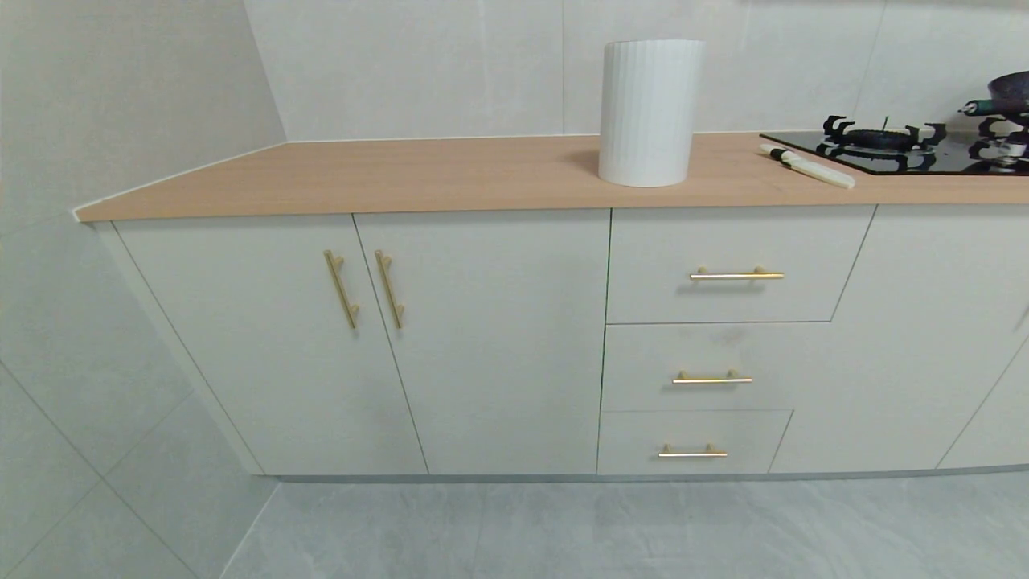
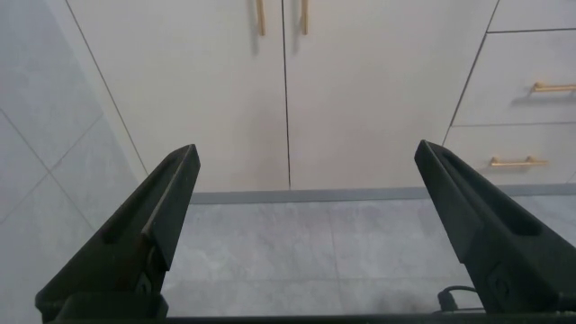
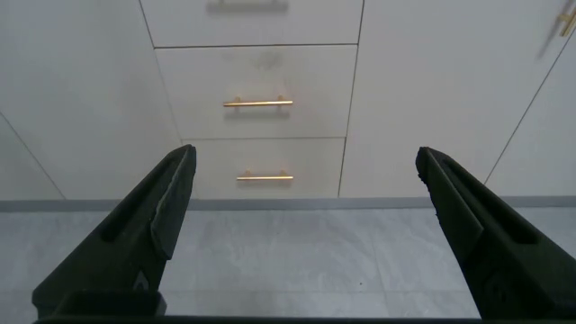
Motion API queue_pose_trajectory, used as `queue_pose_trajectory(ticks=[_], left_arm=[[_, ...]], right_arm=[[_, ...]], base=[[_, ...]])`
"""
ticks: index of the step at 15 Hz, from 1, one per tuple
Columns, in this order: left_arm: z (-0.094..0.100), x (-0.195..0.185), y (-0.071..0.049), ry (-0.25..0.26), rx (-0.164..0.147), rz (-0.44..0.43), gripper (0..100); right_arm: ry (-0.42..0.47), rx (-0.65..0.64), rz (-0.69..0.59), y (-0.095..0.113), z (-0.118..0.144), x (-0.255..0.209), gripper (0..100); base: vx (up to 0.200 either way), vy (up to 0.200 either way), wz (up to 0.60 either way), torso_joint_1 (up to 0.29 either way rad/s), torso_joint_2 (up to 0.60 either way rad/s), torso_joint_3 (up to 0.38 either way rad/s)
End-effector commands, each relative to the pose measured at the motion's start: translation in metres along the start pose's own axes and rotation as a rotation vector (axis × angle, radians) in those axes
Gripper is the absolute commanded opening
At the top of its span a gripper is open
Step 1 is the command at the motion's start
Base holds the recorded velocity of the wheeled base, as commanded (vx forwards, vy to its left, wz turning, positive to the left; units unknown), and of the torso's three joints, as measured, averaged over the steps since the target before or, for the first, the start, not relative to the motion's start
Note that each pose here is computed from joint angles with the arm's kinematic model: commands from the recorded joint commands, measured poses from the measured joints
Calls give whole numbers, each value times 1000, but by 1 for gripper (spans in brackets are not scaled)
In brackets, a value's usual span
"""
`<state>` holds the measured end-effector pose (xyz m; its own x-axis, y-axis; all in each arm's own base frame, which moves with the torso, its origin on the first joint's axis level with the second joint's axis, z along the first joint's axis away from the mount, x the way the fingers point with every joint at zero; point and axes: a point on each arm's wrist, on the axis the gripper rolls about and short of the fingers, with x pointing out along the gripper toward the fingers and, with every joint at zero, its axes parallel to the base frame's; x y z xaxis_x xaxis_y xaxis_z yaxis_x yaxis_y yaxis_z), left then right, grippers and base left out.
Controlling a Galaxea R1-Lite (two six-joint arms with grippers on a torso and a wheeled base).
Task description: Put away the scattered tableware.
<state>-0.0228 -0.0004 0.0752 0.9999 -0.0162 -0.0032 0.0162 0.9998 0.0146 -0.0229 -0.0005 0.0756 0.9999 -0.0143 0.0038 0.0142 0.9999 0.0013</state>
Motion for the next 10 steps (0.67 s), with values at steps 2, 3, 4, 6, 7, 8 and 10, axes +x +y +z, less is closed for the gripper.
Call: queue_pose_trajectory(ticks=[2, 3, 4, 6, 7, 8, 10], left_arm=[[0, 0, 0, 0, -1, 1, 100], [0, 0, 0, 0, -1, -1, 100], [0, 0, 0, 0, -1, -1, 100], [0, 0, 0, 0, -1, -1, 100], [0, 0, 0, 0, -1, -1, 100], [0, 0, 0, 0, -2, 1, 100], [0, 0, 0, 0, -1, -1, 100]], right_arm=[[5, -4, 2, 0, 0, 0, 100], [5, -4, 2, 0, 0, 0, 100], [5, -3, 2, 0, 0, 0, 100], [5, -3, 2, 0, 0, 0, 100], [5, -3, 2, 0, 0, 0, 100], [5, -3, 4, 0, 0, 0, 100], [5, -3, 4, 0, 0, 0, 100]], base=[[0, 0, 0, 0, 0, 0], [0, 0, 0, 0, 0, 0], [200, 0, 0, 2, 2, -2], [200, 0, 0, 2, 2, 2], [200, 0, 0, -7, 2, 2], [200, 0, 0, -2, -2, 2], [200, 0, 0, 7, 0, 5]])
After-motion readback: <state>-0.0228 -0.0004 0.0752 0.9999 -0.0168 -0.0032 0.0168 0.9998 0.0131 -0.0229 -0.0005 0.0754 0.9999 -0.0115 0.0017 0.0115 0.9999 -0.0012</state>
